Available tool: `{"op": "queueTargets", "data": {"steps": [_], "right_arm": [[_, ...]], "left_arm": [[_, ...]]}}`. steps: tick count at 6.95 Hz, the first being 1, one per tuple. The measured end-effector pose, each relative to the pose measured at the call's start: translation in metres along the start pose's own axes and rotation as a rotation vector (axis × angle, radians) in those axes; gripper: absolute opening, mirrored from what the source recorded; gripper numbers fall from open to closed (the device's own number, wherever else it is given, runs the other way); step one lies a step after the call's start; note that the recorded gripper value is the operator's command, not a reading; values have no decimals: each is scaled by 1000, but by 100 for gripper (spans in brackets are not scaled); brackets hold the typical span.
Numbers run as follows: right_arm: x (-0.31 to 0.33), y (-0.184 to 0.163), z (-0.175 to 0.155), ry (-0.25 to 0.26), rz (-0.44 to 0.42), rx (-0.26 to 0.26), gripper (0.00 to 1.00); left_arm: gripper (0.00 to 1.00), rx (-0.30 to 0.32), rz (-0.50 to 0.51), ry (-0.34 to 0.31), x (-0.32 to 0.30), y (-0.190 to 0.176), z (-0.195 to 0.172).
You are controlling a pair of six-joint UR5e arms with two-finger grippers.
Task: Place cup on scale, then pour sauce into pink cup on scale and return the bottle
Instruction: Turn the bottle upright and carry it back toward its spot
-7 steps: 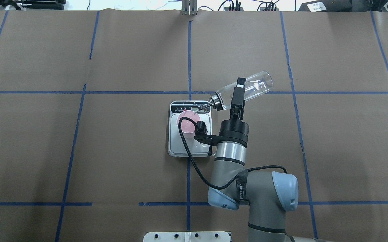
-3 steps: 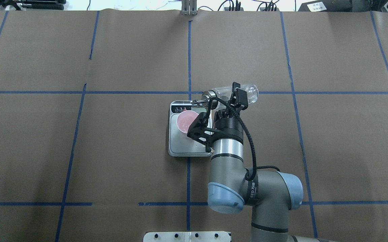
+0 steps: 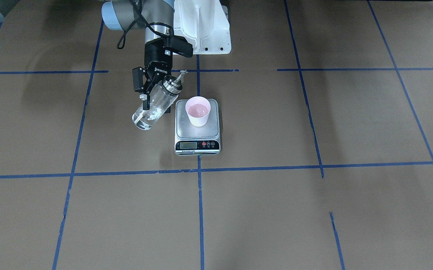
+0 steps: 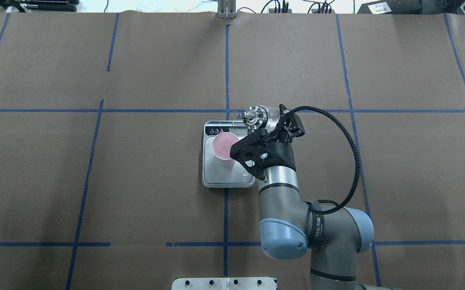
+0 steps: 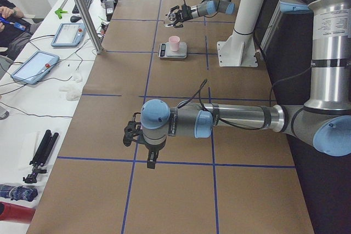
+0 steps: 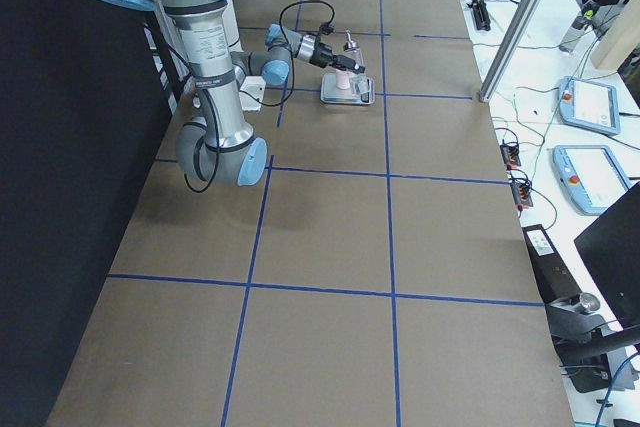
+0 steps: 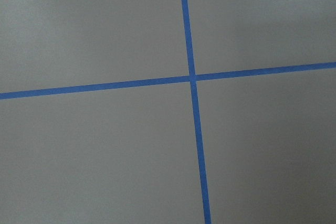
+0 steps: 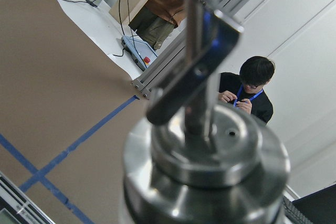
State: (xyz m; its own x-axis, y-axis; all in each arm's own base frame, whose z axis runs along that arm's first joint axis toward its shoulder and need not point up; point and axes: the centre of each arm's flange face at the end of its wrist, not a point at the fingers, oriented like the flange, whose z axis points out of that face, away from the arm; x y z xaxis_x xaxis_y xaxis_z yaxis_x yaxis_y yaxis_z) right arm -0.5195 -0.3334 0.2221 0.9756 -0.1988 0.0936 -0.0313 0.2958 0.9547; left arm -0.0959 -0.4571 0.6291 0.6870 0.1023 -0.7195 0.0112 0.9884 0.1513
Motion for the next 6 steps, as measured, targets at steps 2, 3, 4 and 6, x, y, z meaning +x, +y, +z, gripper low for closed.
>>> {"op": "queueTargets", "data": {"steps": [2, 3, 4, 6], "right_arm": [[20, -11, -12, -48, 182, -12, 0], [28, -11, -15, -73, 266, -29, 0], [37, -10, -16, -108, 366, -66, 0], [59, 10, 0, -131, 570, -173, 0]], "left_arm": [[100, 0, 0, 0, 0, 0, 0], [100, 0, 0, 0, 0, 0, 0], [100, -1, -1, -1, -1, 1, 0], [100, -1, -1, 0, -1, 1, 1]]}}
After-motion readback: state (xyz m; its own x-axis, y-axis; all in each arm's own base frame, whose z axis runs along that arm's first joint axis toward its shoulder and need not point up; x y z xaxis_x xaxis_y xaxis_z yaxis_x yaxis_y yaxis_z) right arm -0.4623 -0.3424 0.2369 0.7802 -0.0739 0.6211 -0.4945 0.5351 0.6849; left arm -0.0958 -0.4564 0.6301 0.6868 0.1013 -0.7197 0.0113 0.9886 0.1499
